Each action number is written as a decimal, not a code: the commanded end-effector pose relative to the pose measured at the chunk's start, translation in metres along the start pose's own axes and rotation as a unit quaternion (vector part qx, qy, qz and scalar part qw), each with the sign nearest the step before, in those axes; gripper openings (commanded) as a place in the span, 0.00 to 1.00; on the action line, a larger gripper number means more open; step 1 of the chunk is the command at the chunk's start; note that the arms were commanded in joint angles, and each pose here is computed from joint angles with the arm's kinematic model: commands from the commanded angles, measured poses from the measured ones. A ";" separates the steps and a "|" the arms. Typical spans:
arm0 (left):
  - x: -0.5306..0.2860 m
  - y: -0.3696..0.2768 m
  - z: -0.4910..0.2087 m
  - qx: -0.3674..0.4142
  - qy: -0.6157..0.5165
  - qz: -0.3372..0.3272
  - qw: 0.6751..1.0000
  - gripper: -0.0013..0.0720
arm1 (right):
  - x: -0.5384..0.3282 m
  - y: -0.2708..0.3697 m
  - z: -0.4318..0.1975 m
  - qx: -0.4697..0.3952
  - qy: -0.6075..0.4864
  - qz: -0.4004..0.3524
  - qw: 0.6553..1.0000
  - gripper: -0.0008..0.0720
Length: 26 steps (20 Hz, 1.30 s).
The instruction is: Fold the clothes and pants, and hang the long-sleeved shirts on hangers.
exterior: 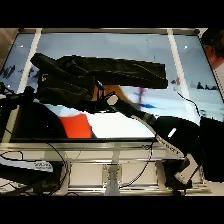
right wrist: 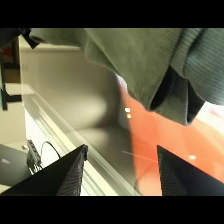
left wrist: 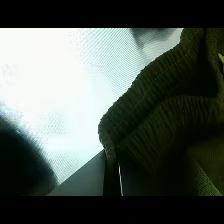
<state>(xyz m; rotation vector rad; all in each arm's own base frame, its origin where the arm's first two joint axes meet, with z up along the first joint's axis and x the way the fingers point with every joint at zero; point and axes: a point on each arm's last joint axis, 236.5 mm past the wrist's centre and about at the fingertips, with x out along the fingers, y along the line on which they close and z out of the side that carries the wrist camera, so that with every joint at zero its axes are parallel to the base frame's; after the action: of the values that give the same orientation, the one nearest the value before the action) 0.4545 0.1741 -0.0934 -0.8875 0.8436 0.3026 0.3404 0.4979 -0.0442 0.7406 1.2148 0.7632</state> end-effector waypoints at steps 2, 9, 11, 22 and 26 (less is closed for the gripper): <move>0.000 -0.001 -0.001 0.000 0.002 -0.001 1.000 0.08 | 0.018 0.004 0.020 0.020 -0.032 0.012 0.999 0.71; 0.000 -0.001 -0.001 0.000 0.002 -0.001 1.000 0.08 | 0.034 -0.002 0.036 0.054 -0.037 0.015 0.998 0.55; 0.000 -0.001 -0.001 0.000 0.002 -0.002 1.000 0.08 | 0.034 0.000 0.027 0.048 -0.013 0.018 0.999 0.21; -0.065 -0.010 0.052 0.023 -0.083 -0.010 0.996 0.08 | -0.146 -0.069 0.100 -0.186 0.056 -0.164 0.967 0.02; -0.101 -0.021 0.071 0.043 -0.121 -0.013 0.992 0.08 | -0.277 -0.108 0.132 -0.201 0.051 -0.264 0.942 0.02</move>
<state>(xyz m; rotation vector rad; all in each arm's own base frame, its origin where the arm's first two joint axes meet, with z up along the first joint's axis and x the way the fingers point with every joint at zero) 0.4431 0.2190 -0.0074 -0.7998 0.6609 0.3359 0.4345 0.2934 0.0193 0.1986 1.1767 0.6933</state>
